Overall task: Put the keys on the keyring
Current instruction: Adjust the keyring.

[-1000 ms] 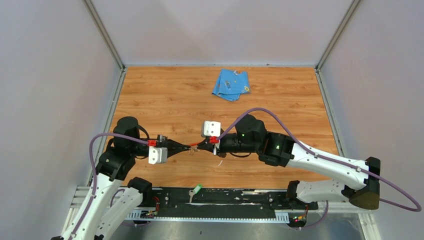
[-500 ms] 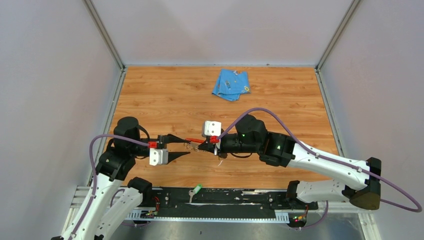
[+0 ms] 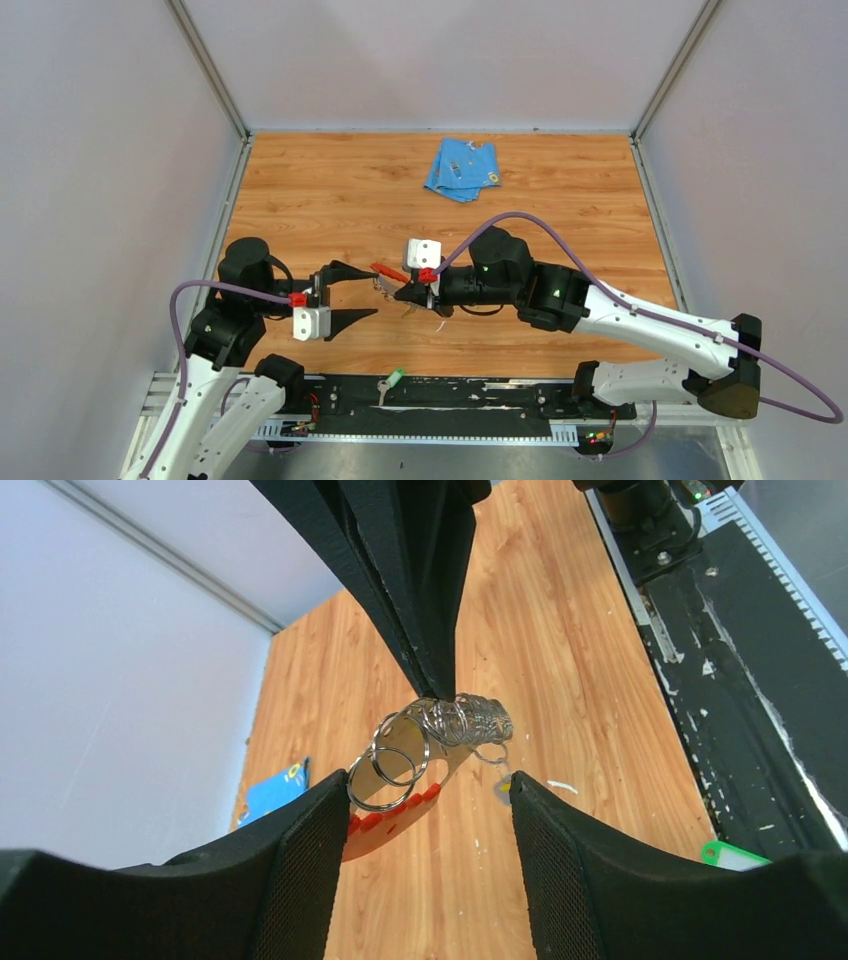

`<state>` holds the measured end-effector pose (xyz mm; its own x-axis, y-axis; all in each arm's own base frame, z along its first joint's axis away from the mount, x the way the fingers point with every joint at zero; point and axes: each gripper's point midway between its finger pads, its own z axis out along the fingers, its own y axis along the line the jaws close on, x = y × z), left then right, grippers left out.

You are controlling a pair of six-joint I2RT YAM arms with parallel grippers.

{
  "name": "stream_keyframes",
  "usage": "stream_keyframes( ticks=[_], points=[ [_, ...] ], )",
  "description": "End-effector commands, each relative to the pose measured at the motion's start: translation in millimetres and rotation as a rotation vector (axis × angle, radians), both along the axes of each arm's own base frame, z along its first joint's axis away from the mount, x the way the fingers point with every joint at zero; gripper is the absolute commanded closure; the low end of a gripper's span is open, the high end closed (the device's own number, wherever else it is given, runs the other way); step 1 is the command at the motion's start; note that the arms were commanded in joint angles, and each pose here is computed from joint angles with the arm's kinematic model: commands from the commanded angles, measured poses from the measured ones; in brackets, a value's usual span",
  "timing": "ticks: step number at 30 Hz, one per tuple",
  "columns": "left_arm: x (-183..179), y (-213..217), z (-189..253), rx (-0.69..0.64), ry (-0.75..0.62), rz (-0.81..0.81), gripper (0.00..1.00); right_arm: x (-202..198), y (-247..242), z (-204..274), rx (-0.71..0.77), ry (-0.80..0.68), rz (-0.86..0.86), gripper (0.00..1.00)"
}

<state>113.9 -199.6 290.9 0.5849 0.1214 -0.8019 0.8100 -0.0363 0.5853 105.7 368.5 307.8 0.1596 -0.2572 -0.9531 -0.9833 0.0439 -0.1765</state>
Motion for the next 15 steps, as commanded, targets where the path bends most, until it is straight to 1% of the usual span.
stream_keyframes(
  ticks=[1,3,5,7,8,9,10,11,12,15],
  points=[
    [3,0,4,0.001,-0.095,-0.007,0.4,-2,4,18,0.037,0.011,0.019,1.0],
    [8,0,2,0.005,-0.131,0.002,0.47,-3,5,17,0.036,0.018,0.029,0.99],
    [16,-1,7,-0.019,-0.135,0.041,0.56,-3,5,15,0.028,0.023,0.028,0.99],
    [28,-1,18,-0.082,-0.12,0.112,0.59,3,5,6,0.002,0.024,-0.004,0.99],
    [35,0,19,-0.104,-0.106,0.15,0.56,7,4,1,-0.015,0.026,-0.027,0.99],
    [39,1,21,-0.119,-0.099,0.177,0.47,11,3,-5,-0.029,0.029,-0.05,0.99],
    [42,2,16,-0.11,-0.07,0.197,0.31,18,1,-13,-0.044,0.044,-0.081,0.99],
    [46,3,11,-0.093,-0.035,0.218,0.12,24,-2,-22,-0.06,0.06,-0.112,0.99],
    [47,4,5,-0.076,0.015,0.232,0.02,32,-5,-31,-0.075,0.08,-0.149,1.0],
    [57,6,-7,-0.029,0.168,0.293,0.0,56,-18,-64,-0.106,0.171,-0.244,0.99]
  ],
)
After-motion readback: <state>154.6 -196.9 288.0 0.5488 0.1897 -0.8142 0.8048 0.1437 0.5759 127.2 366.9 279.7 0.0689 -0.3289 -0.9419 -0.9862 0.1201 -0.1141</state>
